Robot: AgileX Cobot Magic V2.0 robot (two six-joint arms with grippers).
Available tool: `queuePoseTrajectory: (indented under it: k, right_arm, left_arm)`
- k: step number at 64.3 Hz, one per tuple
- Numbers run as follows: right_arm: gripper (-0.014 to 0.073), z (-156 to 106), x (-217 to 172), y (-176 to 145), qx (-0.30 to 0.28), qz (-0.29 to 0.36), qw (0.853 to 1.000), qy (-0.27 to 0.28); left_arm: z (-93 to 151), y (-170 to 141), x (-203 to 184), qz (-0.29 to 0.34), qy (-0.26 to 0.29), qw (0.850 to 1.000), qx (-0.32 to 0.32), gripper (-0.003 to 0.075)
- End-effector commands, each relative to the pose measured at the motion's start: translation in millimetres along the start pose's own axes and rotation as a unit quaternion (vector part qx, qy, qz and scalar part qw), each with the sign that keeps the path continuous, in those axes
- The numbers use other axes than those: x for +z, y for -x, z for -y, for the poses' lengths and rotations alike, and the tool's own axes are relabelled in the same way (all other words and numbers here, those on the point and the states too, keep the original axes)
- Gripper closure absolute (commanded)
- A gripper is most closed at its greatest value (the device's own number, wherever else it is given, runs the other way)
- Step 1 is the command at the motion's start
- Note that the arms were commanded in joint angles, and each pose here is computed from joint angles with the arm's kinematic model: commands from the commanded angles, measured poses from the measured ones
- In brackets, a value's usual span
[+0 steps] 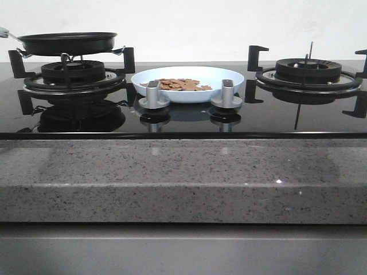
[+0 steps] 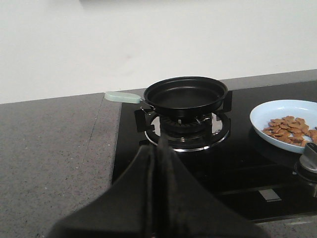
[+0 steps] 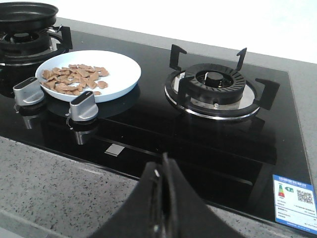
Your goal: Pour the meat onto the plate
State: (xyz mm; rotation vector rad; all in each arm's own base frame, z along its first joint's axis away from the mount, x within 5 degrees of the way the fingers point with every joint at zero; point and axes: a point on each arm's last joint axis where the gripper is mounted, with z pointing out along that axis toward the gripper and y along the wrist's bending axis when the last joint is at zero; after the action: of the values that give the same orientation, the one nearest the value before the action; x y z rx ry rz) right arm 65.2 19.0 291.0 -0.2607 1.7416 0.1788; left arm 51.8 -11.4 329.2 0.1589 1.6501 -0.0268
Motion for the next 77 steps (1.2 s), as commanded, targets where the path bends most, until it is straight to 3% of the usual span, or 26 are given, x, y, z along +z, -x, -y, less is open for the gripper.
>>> queuePoseTrajectory:
  k: [1,28,38,77]
  right_arm:
    - [0.0655,1,-2,15,0.001,0.053,0.999,-0.005]
    - [0.0655,1,-2,15,0.001,0.053,0.999,-0.005]
    - [0.0655,1,-2,15,0.001,0.053,0.999,-0.005]
    - [0.0655,1,-2,15,0.001,0.053,0.999,-0.005]
  left_arm:
    - [-2,14,-1,0.044,0.006,0.999,-0.013,0.0741]
    - [-2,13,-1,0.045,0.008,0.999,-0.013,0.0741]
    - [-8,3,5,0.073,0.043,0.996,-0.034,0.0741]
    - [-2,-114,10,0.057,0.058,0.996,-0.043,0.0741]
